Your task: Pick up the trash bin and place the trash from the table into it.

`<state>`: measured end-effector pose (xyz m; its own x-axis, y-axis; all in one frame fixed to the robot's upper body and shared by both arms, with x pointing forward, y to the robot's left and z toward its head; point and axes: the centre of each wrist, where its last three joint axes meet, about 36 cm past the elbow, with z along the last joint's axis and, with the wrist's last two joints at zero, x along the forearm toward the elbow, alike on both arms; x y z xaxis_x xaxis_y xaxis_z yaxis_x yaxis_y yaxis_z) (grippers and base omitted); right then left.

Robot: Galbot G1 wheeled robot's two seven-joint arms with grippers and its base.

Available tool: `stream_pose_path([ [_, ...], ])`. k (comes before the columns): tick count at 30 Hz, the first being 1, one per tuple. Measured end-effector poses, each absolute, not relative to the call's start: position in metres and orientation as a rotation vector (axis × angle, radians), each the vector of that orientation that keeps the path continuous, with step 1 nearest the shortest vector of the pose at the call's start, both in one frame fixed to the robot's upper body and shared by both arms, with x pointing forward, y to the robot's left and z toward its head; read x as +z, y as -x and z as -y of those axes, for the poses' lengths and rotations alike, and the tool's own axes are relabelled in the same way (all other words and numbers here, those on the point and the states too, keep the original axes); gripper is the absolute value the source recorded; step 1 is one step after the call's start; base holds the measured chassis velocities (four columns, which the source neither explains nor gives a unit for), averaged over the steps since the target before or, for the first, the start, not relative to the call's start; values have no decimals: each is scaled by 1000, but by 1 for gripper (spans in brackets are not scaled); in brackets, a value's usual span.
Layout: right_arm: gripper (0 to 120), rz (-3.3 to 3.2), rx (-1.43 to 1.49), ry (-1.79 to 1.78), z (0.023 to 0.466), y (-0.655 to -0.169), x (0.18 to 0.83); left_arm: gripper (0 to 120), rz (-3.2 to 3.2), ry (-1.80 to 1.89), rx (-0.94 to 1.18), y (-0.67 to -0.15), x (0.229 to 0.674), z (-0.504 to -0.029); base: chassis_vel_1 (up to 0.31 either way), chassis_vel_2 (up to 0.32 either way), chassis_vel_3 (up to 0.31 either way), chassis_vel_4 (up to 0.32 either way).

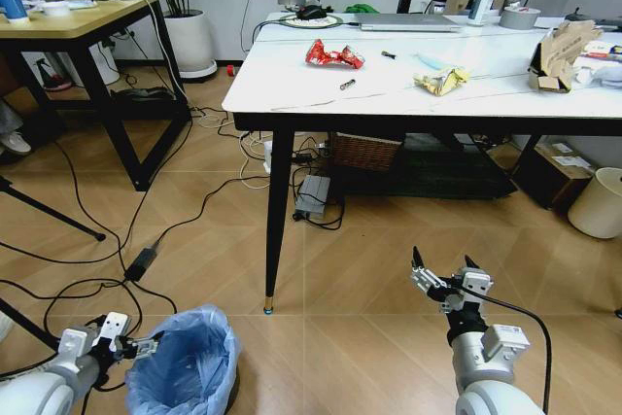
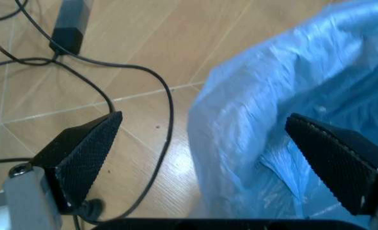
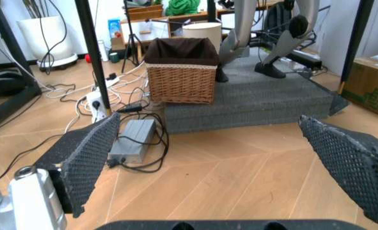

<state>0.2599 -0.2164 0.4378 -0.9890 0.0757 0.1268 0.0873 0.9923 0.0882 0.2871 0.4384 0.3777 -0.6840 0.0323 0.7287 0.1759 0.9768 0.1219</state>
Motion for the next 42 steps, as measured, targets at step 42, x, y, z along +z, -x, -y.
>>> stream_pose_path([
  [42,100,3001,-138,90,210,-259,433,100,2290,79,-216,-279,338,-430,0,0,0,0],
])
